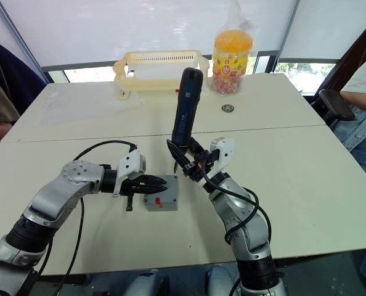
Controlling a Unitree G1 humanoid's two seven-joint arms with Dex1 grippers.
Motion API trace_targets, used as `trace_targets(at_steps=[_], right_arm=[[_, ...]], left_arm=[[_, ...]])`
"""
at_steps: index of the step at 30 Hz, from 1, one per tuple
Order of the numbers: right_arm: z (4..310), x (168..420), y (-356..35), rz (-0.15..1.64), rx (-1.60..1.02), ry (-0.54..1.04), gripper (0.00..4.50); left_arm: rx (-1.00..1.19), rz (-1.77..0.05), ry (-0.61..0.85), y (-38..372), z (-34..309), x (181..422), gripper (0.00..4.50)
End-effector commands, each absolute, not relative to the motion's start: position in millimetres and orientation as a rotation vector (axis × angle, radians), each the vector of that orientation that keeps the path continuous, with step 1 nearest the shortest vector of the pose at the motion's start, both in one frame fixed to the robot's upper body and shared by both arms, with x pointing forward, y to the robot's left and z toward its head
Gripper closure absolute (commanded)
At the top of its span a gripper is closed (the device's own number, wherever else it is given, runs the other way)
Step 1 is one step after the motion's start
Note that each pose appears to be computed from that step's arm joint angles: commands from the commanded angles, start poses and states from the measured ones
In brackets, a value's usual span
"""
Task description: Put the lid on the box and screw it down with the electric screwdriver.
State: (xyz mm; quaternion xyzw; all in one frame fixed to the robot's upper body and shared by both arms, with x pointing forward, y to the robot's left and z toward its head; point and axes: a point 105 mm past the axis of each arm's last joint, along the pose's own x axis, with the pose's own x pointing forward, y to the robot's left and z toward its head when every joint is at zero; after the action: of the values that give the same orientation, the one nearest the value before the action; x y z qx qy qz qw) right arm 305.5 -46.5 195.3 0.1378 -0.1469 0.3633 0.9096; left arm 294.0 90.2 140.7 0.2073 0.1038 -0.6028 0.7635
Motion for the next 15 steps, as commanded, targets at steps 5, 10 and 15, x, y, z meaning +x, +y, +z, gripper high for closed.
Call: trace_targets(at_steps=[5,10,15], right_arm=[[213,295,-43,0.779,0.272,-0.386,2.75],[209,297,-44,0.773,0.262,-0.379,2.75],[206,299,-44,0.771,0.254,-0.372,2.75]], left_arm=[[0.458,-1.309,0.283,93,129,292,3.86],[0.457,-1.306,0.285,94,129,292,3.86],[0.456,-1.303,0.285,94,129,292,3.86]])
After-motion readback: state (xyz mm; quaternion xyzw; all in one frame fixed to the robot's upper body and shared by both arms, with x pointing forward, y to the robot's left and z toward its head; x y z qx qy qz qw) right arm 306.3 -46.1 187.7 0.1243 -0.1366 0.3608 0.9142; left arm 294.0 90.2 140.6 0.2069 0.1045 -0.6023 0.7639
